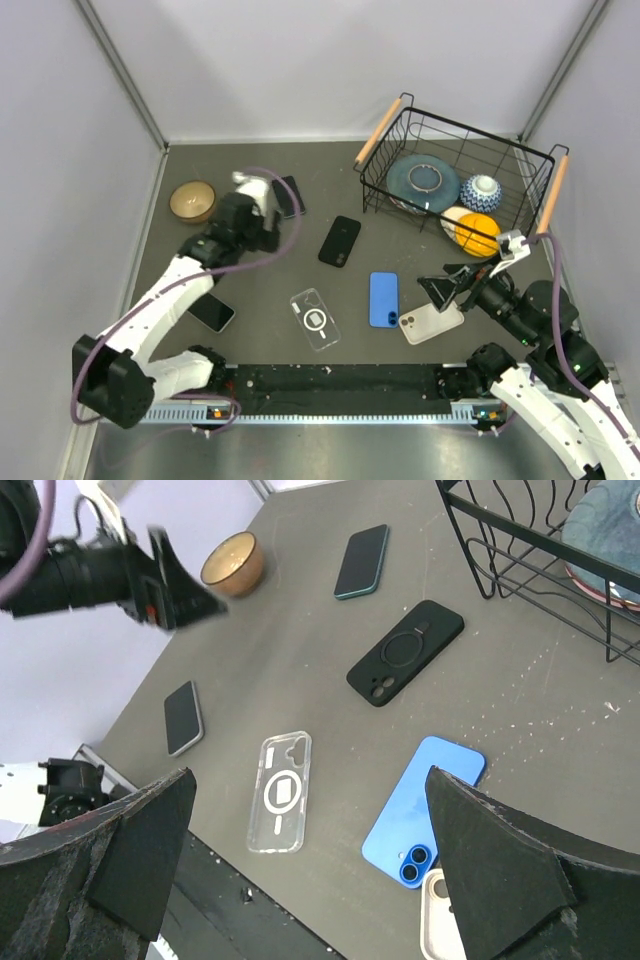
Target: Put the phone into the phone case
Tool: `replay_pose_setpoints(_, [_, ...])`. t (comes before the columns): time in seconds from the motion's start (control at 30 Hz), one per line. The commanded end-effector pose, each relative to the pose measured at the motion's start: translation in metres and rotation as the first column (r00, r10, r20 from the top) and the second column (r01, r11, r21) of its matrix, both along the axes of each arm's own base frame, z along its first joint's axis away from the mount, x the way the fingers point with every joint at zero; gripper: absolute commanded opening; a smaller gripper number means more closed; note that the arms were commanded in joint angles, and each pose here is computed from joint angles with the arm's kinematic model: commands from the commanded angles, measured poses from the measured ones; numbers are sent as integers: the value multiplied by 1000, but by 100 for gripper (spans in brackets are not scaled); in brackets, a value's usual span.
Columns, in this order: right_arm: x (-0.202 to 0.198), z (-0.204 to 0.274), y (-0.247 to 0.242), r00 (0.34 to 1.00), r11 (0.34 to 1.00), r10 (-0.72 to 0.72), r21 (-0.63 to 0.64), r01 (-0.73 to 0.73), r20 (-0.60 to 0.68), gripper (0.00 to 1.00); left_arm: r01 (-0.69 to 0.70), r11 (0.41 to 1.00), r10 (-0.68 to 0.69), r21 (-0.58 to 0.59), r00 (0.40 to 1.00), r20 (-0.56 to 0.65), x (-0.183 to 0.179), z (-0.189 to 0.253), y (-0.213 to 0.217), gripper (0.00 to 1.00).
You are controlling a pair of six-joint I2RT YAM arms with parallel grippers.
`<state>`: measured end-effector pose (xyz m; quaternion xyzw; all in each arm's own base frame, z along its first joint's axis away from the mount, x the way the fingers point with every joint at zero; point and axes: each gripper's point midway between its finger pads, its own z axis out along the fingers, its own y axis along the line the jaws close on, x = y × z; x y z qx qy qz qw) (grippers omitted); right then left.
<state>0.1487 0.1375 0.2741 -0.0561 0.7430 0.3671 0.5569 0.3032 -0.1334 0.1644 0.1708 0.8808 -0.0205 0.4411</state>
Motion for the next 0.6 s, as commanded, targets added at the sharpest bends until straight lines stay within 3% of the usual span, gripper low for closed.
replay_pose_setpoints(0.0, [1, 1, 1, 1000, 1000, -2, 14, 2, 5, 98, -447, 867, 428, -221, 894, -131, 13, 13, 70, 99])
replay_pose_setpoints(0.1, [4, -6, 1, 1000, 1000, -9, -13, 9, 4, 98, -529, 802, 474, -277, 846, -245, 2, 1, 94, 99])
replay_pose_setpoints(0.2, [7, -7, -4, 999, 999, -35, -17, 35, 6, 98, -638, 707, 578, -306, 770, -271, -11, -12, 122, 99])
replay_pose_setpoints(0.23, [7, -7, -4, 999, 999, -39, -12, 39, 1, 98, -691, 641, 638, -333, 721, -268, -10, -13, 138, 99])
replay_pose_setpoints(0.3, [6, -5, -3, 999, 999, -37, 0, 37, -4, 98, -742, 589, 685, -320, 668, -289, -18, -19, 150, 99])
replay_pose_setpoints(0.4, [6, -7, -1, 999, 1000, -30, 4, 30, -15, 98, -864, 461, 812, -204, 503, -296, -37, -30, 185, 99])
replay_pose_setpoints(0.47, [3, -8, 0, 1000, 1000, -16, 1, 16, -14, 98, -935, 327, 883, -135, 353, -308, -57, -41, 207, 99])
replay_pose_setpoints(0.53, [0, -7, 0, 1000, 1000, -7, 5, 7, -6, 98, -966, 226, 906, -123, 255, -337, -68, -50, 218, 99])
replay_pose_setpoints(0.57, [-1, -6, 0, 1000, 1000, -4, 9, 4, 1, 98, -974, 203, 904, -103, 227, -363, -76, -60, 218, 99])
